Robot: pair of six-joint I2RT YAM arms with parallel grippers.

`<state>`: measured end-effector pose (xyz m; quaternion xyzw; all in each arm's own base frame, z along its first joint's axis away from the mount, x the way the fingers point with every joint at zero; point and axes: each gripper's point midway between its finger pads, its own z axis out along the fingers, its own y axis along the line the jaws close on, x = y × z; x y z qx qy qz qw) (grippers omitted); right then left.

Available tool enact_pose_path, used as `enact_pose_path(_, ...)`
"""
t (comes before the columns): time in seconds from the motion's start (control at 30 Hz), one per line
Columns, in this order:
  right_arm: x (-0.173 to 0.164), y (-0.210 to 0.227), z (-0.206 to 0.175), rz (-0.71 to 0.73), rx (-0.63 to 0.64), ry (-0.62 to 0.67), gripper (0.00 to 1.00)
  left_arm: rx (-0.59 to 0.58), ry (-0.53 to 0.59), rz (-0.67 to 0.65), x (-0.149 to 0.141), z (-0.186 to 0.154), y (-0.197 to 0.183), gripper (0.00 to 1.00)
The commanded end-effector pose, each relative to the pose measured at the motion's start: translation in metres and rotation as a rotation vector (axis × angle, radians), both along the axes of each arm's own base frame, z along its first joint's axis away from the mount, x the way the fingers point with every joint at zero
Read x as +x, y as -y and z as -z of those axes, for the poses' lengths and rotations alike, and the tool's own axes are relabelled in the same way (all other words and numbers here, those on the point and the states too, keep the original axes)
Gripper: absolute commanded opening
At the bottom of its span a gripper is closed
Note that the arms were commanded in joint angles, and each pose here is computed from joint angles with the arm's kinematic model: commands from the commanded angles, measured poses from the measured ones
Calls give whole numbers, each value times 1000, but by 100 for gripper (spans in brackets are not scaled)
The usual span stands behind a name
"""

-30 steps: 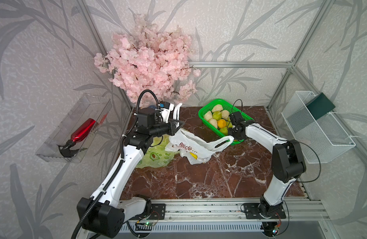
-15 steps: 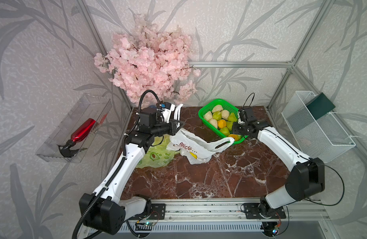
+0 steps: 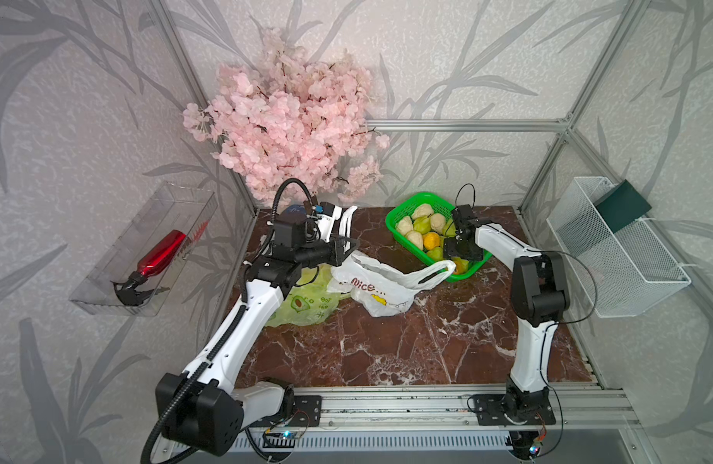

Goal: Place the pears into plastic bags & tie knots
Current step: Pick up the pear from the basket, then place the pear in the plastic bag.

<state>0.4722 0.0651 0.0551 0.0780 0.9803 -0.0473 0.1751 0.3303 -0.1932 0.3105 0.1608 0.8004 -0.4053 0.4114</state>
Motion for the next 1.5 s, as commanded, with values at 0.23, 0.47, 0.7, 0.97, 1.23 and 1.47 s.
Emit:
enact_pose_path(0.23, -16, -13, -72, -68, 22, 144, 42, 39, 38, 9, -1, 0, -2, 0)
enact_pose_path(0.47, -66, -70, -148, -250, 162, 298, 37, 57, 33, 12, 2, 5, -1, 0)
enact_pose_path(0.7, -125, -153, -207, -507, 358, 427, 35, 42, 23, 38, 2, 4, 6, 0)
enact_pose_path(0.97, -165, -248, -239, -681, 778, 423, 29, 12, 30, 66, -6, -8, 13, 0)
enact_pose_path(1.23, -182, -298, -158, -655, 930, 224, 27, -16, 24, 74, -9, -13, 16, 0)
enact_pose_path(1.47, -200, -303, -114, -712, 754, 102, 59, 2, 3, 49, -7, -4, 12, 0)
